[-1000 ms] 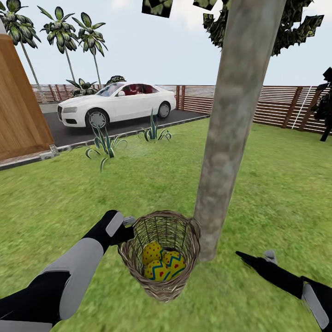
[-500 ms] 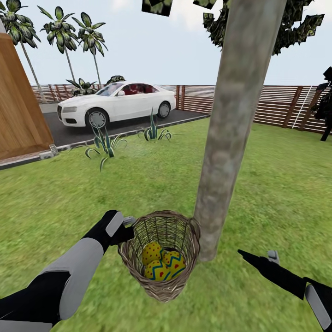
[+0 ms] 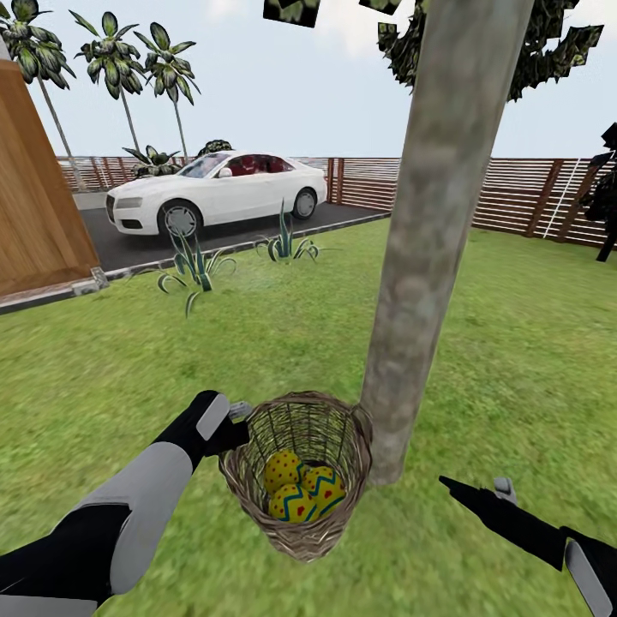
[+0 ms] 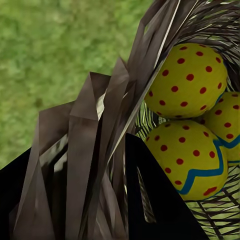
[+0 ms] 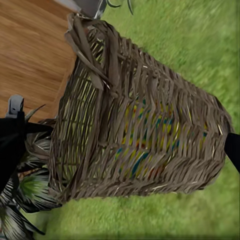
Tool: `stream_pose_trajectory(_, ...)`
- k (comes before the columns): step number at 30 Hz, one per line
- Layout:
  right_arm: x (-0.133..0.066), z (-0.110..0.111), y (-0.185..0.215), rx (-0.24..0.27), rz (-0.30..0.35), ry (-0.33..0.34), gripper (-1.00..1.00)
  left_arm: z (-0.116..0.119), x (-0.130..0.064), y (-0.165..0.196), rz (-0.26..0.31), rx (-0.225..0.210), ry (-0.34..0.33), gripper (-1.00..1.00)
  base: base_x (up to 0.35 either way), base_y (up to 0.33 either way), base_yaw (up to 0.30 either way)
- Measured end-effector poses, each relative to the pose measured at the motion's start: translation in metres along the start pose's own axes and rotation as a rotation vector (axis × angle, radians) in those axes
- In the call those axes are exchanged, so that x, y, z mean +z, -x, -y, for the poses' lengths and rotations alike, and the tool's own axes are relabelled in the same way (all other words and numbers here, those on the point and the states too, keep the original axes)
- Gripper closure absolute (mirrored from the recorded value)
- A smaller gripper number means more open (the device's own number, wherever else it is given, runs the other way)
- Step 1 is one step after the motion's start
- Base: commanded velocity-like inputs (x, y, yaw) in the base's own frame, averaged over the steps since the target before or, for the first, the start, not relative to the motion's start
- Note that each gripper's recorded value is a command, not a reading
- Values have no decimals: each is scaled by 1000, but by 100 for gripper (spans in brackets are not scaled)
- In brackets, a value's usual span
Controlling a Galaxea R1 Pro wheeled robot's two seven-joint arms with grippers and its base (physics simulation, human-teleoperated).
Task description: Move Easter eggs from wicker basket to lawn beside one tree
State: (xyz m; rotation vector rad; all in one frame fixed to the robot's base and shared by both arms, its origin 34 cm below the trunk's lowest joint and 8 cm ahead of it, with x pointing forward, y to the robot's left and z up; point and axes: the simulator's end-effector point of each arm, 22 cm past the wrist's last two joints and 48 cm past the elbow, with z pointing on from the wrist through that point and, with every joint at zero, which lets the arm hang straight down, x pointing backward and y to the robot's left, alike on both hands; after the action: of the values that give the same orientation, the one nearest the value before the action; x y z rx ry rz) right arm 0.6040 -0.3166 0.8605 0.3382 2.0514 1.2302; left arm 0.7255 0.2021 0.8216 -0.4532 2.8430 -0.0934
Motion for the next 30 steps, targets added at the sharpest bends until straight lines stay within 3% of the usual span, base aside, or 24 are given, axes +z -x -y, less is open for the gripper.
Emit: stream_pose_trajectory(30,15,33,-13,-1,0,1,-100,-3,38,-5,0,1,4,100,0,0,0)
